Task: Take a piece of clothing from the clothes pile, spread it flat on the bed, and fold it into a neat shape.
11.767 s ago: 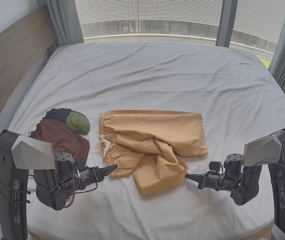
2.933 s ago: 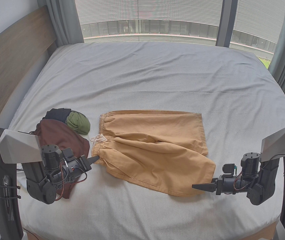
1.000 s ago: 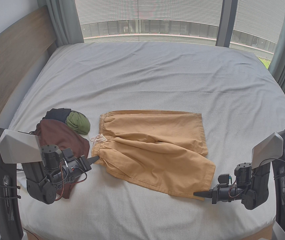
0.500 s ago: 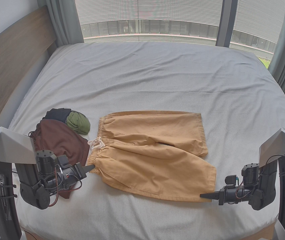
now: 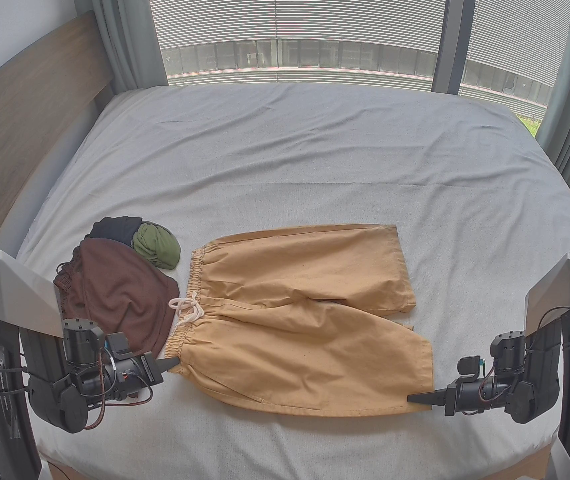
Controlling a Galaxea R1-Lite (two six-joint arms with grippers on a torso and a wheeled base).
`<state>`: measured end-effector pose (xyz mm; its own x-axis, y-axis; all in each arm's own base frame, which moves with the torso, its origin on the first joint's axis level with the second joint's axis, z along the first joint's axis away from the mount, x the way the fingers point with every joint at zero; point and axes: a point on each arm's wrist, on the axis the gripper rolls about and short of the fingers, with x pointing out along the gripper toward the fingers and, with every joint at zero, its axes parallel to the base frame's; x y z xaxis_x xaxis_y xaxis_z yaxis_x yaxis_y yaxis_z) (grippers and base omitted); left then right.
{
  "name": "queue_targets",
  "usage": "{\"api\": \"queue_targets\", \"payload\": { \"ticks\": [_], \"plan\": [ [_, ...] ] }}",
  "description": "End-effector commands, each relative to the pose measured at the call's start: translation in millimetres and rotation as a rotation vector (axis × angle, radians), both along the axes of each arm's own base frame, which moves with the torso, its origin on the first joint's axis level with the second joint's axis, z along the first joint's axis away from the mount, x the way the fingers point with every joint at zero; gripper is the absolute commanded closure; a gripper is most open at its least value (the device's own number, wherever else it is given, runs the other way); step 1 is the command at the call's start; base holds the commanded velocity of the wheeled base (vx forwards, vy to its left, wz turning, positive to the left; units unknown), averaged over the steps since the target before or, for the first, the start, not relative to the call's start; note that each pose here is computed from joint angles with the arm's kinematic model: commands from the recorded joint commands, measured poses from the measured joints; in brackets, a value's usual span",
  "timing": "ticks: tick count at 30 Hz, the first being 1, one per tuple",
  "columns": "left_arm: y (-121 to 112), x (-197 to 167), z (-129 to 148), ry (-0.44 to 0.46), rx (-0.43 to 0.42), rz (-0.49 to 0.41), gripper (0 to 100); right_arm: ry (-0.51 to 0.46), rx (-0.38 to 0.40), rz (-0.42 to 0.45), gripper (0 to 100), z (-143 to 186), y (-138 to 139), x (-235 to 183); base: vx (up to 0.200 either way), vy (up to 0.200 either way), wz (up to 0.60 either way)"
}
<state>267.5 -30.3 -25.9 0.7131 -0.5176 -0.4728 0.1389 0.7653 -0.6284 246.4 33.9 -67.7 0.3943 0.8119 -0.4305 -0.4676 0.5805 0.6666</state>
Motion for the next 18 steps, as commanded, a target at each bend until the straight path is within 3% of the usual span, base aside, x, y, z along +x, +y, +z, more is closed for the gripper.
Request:
{"api": "queue_targets", "payload": {
  "ticks": [1, 18],
  "plan": [
    [0.5, -5.2, -9.3, 0.032, 0.022, -0.012, 100, 0.013, 0.0, -0.001, 100, 0.3, -0.5, -3.3, 0.0, 0.0, 0.0],
    [1.5, -2.5, -12.6, 0.023, 0.036, -0.02, 100, 0.017, -0.011, 0.004, 100, -0.1, -1.6, -8.1, 0.0, 0.0, 0.0]
  ]
}}
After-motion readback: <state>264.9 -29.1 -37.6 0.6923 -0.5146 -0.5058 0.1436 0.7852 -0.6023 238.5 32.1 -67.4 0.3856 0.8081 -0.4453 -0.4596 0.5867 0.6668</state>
